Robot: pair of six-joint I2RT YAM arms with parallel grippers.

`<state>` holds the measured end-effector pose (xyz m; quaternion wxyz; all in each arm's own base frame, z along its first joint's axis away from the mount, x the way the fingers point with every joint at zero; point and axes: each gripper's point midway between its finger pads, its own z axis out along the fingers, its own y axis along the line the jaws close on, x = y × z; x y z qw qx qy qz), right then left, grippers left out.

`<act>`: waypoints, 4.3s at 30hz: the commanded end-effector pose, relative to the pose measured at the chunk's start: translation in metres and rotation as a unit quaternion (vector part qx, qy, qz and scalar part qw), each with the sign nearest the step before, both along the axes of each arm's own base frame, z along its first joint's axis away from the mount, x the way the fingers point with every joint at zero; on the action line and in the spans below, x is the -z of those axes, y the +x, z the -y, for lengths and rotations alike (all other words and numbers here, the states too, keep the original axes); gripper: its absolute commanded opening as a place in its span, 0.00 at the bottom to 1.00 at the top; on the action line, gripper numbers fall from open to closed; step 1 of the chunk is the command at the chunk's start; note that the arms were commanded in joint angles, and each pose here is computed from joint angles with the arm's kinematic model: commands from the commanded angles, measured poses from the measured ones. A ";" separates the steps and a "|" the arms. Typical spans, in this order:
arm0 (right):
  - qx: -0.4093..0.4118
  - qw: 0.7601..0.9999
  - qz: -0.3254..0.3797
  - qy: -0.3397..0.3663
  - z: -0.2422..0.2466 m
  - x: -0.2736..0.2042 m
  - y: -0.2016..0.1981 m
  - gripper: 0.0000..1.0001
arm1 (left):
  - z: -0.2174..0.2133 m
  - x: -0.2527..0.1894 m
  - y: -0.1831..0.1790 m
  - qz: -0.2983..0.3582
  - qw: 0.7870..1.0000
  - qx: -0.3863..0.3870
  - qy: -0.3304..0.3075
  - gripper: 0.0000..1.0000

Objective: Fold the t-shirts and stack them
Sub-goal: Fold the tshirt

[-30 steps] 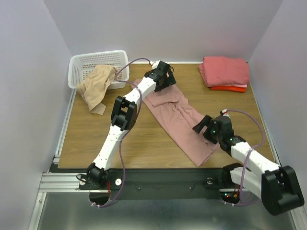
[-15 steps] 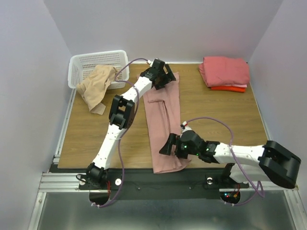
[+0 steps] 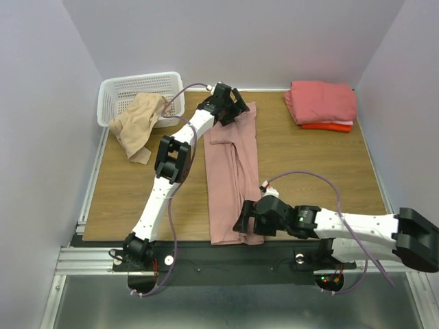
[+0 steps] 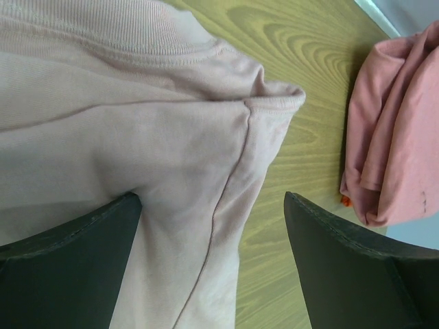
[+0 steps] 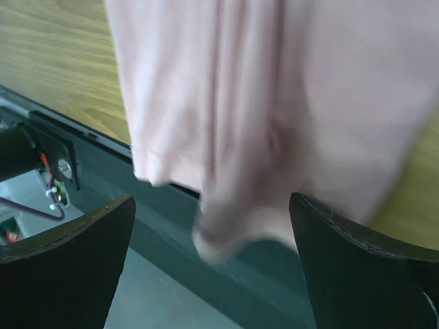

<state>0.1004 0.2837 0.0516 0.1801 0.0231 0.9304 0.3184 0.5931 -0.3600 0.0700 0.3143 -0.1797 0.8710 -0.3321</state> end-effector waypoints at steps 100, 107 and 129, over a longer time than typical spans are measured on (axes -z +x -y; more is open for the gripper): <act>0.018 0.993 -0.060 -0.097 0.080 0.015 -0.034 0.00 | -0.144 0.037 -0.533 -0.230 0.958 0.146 0.084 0.00; 0.041 0.988 -0.055 -0.140 0.105 0.012 -0.034 0.00 | -0.144 0.035 -0.538 -0.235 0.957 0.154 0.076 0.00; 0.115 0.968 0.119 -0.188 0.078 -0.060 0.067 0.00 | -0.091 -0.026 -0.455 -0.110 0.986 0.119 0.035 0.00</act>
